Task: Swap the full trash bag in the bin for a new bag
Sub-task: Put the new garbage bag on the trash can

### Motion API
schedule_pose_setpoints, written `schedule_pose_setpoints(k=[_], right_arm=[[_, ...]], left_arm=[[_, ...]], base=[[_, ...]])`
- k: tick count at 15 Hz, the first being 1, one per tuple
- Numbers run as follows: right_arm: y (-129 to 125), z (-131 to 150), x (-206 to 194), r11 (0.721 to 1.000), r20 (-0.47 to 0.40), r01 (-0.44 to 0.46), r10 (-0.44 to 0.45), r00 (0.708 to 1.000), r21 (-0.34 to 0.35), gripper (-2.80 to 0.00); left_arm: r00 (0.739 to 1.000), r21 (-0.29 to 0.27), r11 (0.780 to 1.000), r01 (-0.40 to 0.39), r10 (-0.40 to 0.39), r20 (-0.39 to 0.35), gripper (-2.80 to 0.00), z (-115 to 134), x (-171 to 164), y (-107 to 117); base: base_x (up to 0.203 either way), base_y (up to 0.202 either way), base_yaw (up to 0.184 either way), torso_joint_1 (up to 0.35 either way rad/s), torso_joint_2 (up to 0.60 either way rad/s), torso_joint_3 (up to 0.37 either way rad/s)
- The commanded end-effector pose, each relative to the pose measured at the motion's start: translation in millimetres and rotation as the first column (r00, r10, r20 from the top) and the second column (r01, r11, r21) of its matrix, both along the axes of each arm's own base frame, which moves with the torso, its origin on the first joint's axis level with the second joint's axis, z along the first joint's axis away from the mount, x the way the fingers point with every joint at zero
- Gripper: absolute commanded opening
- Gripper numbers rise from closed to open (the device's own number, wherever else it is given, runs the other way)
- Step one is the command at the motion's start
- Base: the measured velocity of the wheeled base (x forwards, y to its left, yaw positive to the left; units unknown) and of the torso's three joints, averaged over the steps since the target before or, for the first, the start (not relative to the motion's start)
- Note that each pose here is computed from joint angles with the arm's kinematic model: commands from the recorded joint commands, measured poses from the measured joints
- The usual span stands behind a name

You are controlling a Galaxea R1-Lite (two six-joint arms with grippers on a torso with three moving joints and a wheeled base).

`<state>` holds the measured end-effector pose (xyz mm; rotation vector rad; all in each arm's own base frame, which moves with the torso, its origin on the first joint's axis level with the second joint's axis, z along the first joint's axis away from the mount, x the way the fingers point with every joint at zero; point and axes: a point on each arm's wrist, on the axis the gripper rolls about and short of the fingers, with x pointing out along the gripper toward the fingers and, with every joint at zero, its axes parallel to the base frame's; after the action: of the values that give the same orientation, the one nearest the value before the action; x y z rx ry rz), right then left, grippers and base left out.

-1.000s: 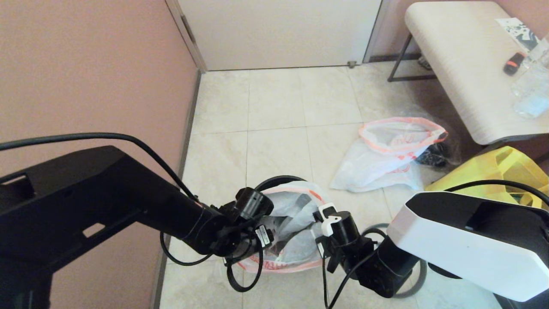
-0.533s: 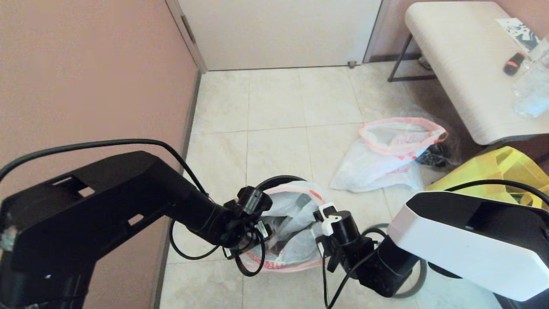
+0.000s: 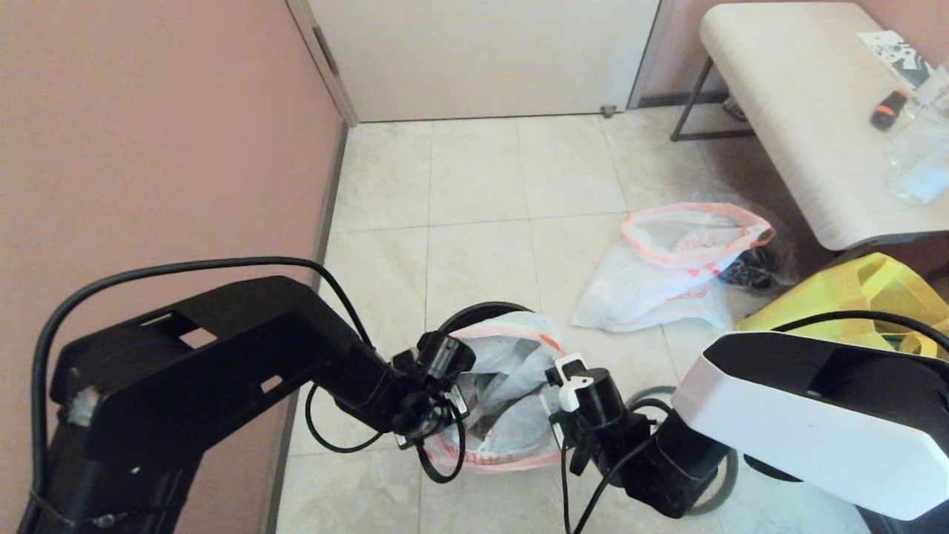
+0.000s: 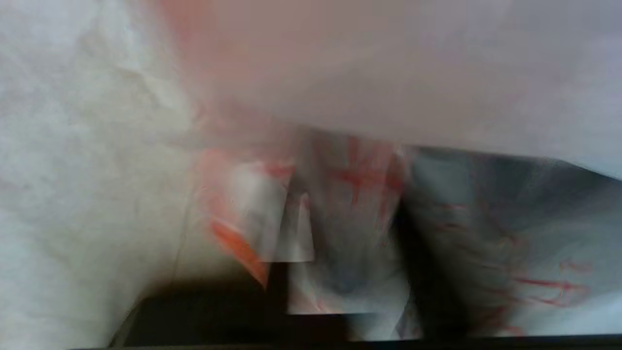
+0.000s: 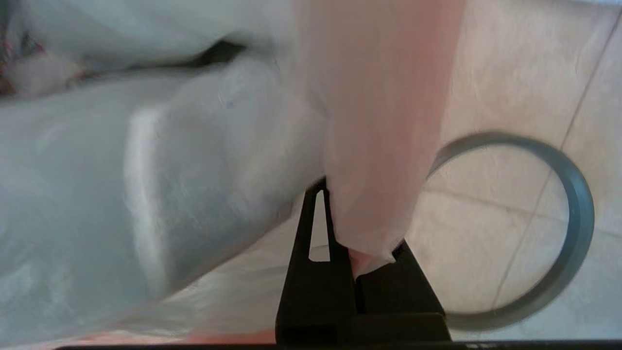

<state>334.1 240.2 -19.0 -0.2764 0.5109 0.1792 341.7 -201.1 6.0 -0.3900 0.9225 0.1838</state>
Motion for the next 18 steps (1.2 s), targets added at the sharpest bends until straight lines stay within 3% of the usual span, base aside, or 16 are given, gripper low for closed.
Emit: schedule_pose_setpoints(k=[1, 6, 10, 13, 18], right_arm=[[-6, 0, -4, 1.000, -0.011, 0.010, -0.010, 1.000, -0.006, -2.80], [-4, 8, 3, 1.000, 0.020, 0.006, -0.006, 1.000, 0.007, -2.80], [10, 11, 9, 0.999, 0.054, -0.033, 0.032, 0.998, 0.008, -2.80], [23, 15, 14, 0.998, 0.083, -0.065, 0.064, 0.994, 0.004, -2.80], [51, 34, 23, 0.990, 0.095, -0.141, 0.139, 0.986, 0.020, -2.80]], left_arm=[[1.000, 0.009, 1.000, -0.002, 0.002, -0.008, -2.80, -6, 1, 0], [1.000, 0.008, 1.000, -0.005, 0.005, -0.006, -2.80, -4, 0, 1], [0.996, -0.003, 0.996, -0.087, 0.087, 0.000, -2.80, 9, 6, 35], [0.990, -0.057, 0.988, -0.142, 0.142, 0.002, -2.80, 22, 17, 67], [0.989, -0.061, 0.987, -0.149, 0.149, -0.001, -2.80, 27, 14, 77]], base=[[0.000, 0.000, 0.000, 0.000, 0.00, 0.000], [0.000, 0.000, 0.000, 0.000, 0.00, 0.000], [0.000, 0.000, 0.000, 0.000, 0.00, 0.000], [0.000, 0.000, 0.000, 0.000, 0.00, 0.000], [0.000, 0.000, 0.000, 0.000, 0.00, 0.000]])
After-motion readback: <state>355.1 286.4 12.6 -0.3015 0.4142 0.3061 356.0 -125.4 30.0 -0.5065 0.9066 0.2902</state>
